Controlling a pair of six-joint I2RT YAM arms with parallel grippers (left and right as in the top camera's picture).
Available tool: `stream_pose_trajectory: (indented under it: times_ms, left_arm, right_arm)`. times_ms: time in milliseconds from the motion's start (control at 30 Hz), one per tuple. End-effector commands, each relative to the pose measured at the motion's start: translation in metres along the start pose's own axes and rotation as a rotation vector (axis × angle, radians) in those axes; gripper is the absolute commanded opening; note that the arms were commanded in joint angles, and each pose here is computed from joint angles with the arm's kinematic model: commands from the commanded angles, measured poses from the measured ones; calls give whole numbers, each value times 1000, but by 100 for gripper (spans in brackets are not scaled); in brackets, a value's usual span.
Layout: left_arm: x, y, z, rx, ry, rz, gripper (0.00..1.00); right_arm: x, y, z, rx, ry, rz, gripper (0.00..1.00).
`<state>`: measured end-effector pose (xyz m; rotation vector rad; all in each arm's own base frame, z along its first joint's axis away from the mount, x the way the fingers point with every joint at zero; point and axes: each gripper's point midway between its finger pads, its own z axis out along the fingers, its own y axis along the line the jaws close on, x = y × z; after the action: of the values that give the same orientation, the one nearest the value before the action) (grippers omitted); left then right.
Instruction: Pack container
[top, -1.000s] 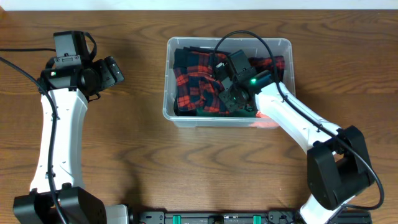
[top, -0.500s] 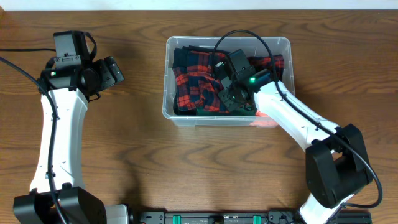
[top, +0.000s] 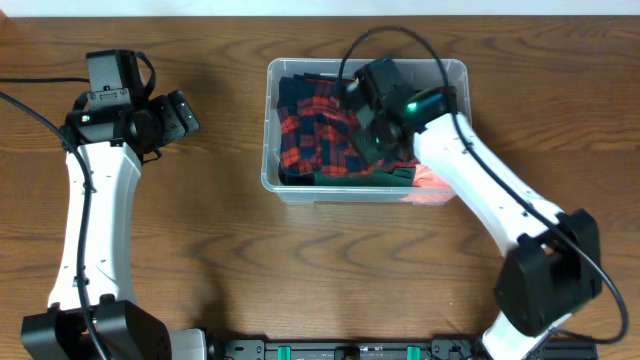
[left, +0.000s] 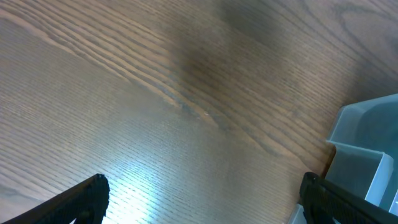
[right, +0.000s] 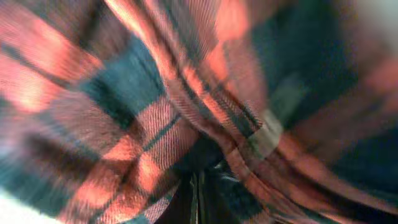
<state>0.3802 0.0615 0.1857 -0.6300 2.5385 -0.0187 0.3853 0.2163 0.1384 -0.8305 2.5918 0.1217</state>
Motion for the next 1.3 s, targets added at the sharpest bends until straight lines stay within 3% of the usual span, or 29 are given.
stream_pose_trajectory:
  times_ms: [0,233,400,600,900,1033,1267]
  left_arm:
    - [-3,3,-3,-13,-14,-5,98]
    - [-3,3,-3,-13,-14,-5,98]
    - [-3,3,-3,-13,-14,-5,98]
    - [-3,3,-3,-13,-14,-5,98]
    - [-3,3,-3,-13,-14,-5,98]
    - [-3,3,-3,-13,-14,-5,98]
    - [-3,3,-3,-13,-14,-5,98]
  right_arm:
    - [-56,-3,-67,20,-239,59,1]
    - [-111,-4,-114,-3,-482,124,1]
    - [-121,1,-103,-10,-499,117,1]
    - [-98,12,-44,-25,-329,104,1]
    - [4,28,88,-57,163,97,1]
    - [18,32,96,-73,221,100,1]
    - [10,30,89,-72,192,95,1]
